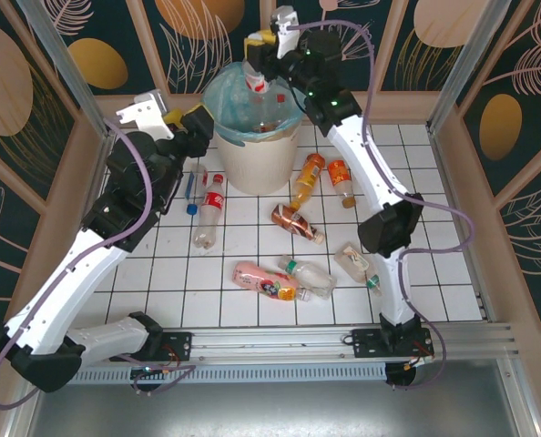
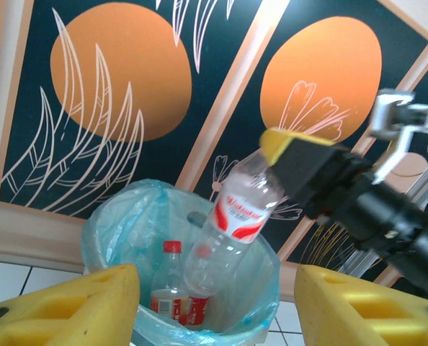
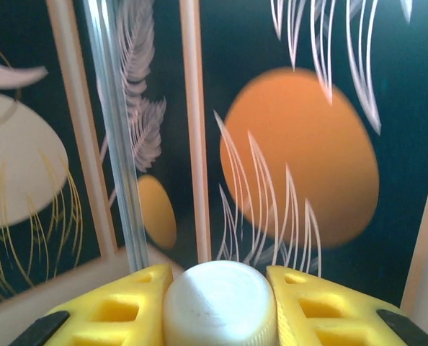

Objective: Put the plastic bottles in the bin

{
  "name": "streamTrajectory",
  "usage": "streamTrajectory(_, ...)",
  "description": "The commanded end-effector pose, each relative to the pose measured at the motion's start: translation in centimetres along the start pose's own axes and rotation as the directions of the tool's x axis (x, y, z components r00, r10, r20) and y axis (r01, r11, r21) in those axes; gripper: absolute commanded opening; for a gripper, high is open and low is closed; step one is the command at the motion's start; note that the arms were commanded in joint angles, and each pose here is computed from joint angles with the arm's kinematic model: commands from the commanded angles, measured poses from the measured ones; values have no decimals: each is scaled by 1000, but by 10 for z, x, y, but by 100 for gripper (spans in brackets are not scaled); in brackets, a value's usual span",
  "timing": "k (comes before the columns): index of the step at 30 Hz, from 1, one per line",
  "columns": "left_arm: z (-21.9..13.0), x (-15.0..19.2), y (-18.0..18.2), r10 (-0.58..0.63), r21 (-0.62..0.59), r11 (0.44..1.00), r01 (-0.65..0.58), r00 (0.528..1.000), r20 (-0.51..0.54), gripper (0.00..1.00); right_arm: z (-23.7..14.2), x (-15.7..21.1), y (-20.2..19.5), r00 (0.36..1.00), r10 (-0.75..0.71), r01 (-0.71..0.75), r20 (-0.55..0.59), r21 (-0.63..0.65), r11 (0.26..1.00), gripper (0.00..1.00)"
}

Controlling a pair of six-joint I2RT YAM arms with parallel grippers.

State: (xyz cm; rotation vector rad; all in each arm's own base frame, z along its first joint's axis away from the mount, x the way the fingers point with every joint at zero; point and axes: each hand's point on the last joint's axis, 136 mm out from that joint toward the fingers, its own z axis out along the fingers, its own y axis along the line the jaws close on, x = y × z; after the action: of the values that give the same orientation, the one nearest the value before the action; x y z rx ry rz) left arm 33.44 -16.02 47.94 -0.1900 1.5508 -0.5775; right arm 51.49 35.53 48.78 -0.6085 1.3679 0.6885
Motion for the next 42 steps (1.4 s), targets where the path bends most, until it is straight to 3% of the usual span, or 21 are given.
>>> streamTrajectory(1, 7, 5, -2, 9, 17, 1000, -9, 1000, -1, 59, 4, 16, 0, 999, 11, -11, -51, -10, 1000, 19)
streamTrajectory(8, 16, 26, 1, 21, 15, 1000, -21, 999, -50, 60, 10, 81, -23, 973, -9, 32, -229, 94, 995, 22)
streamTrajectory(15, 21, 41, 4, 19, 10, 1000, -18, 997, -81, 61, 13, 140, -37, 937, 11, 36, -349, 129, 991, 33)
streamTrajectory(19, 21, 40, 4, 18, 8, 1000, -18, 997, -80, 61, 13, 148, -42, 933, 31, 27, -359, 156, 987, 45)
streamTrajectory(25, 20, 39, 3, 17, 9, 1000, -17, 997, -78, 62, 13, 137, -41, 941, 35, 21, -335, 162, 987, 51)
streamTrajectory(27, 21, 39, 4, 18, 7, 1000, -18, 997, -79, 62, 12, 135, -42, 942, 35, 22, -334, 165, 986, 48)
streamTrajectory(31, 20, 41, 6, 17, 5, 1000, -17, 997, -80, 62, 10, 128, -39, 945, 38, 10, -326, 142, 990, 26)
streamTrajectory(42, 16, 36, 9, 18, -7, 1000, -18, 998, -61, 62, 10, 77, -26, 981, 20, -4, -194, 83, 997, 20)
